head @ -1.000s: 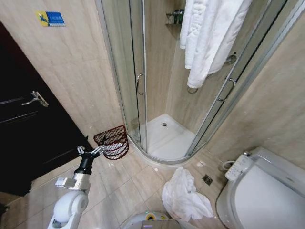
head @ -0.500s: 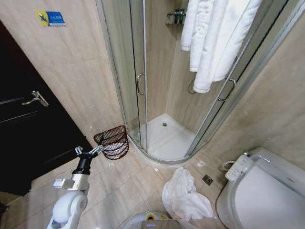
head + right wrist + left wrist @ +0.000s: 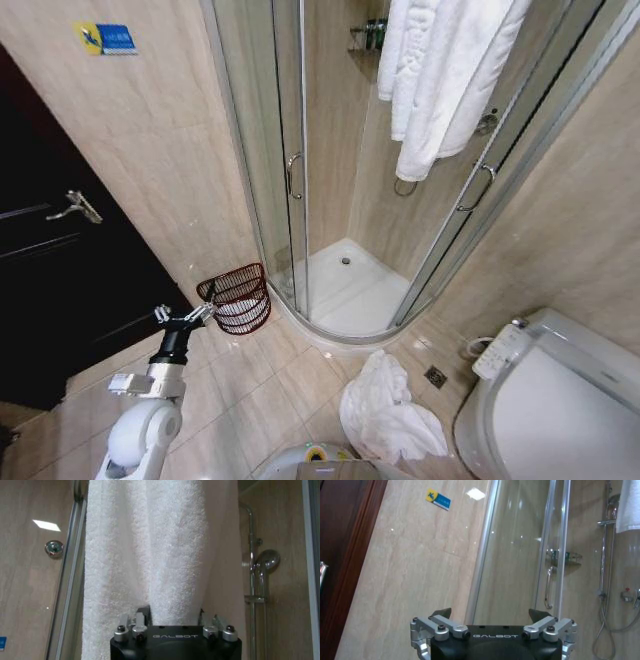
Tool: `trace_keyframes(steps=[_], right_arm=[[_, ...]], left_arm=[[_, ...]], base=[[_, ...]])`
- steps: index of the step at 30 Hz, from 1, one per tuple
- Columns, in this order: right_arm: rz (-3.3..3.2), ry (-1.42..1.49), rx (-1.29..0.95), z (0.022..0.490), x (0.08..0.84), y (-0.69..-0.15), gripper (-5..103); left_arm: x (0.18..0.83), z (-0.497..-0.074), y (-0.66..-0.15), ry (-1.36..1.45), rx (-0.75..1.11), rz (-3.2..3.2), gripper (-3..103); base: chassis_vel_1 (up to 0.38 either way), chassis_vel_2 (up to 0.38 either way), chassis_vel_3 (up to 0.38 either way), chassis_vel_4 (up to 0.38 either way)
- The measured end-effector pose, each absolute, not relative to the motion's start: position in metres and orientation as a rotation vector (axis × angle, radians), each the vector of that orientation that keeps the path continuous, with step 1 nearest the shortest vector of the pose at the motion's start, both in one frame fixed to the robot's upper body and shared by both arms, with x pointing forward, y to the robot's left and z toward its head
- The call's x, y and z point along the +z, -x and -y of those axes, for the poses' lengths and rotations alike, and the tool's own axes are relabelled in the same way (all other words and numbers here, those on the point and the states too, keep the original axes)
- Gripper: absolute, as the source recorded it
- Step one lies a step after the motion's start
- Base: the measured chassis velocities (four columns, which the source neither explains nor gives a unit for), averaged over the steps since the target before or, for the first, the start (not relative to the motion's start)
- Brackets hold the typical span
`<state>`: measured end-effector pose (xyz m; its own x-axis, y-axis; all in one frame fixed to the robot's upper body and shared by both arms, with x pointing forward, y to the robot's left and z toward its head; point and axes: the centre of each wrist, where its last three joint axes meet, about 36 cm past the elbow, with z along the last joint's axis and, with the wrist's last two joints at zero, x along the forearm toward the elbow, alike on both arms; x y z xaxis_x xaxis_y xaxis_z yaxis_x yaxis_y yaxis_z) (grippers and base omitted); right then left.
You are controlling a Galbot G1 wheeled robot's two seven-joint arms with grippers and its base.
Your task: Discard the used towel into the hamper.
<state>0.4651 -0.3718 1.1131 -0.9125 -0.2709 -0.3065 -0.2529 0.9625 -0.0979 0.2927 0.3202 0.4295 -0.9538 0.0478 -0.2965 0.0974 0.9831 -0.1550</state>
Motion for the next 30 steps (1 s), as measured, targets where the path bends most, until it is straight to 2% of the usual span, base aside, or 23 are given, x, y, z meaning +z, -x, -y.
trace_keyframes(steps=[2,6,8,12,13,15,17,19,30], right_arm=[[-2.792,0.385,-0.083,0.372,1.113,-0.465,51],[-2.791,0.407,-0.089,0.374,1.112,-0.463,35],[-2.793,0.419,-0.088,0.376,1.112,-0.462,35],[-2.799,0.455,-0.09,0.378,1.11,-0.458,20],[-2.799,0.455,-0.09,0.378,1.11,-0.458,20],[-2.804,0.469,-0.096,0.376,1.107,-0.456,12],[-2.805,0.473,-0.099,0.375,1.106,-0.455,12],[-2.808,0.484,-0.105,0.372,1.104,-0.454,7],[-2.776,0.43,-0.15,0.371,1.109,-0.446,7]], left_arm=[[0.43,-0.321,-0.293,-0.106,-0.24,-2.832,100],[0.433,-0.321,-0.292,-0.109,-0.237,-2.829,100],[0.433,-0.321,-0.292,-0.108,-0.237,-2.829,100],[0.433,-0.321,-0.292,-0.107,-0.238,-2.829,100],[0.433,-0.321,-0.292,-0.107,-0.238,-2.829,100],[0.433,-0.321,-0.291,-0.107,-0.238,-2.828,100],[0.434,-0.321,-0.291,-0.107,-0.238,-2.827,100],[0.435,-0.322,-0.291,-0.104,-0.24,-2.824,100],[0.436,-0.323,-0.291,-0.101,-0.24,-2.823,100]], base=[[0.0,0.0,0.0,0.0],[0.0,0.0,0.0,0.0],[0.0,0.0,0.0,0.0],[0.0,0.0,0.0,0.0],[0.0,0.0,0.0,0.0],[0.0,0.0,0.0,0.0],[0.0,0.0,0.0,0.0],[0.0,0.0,0.0,0.0],[0.0,0.0,0.0,0.0]])
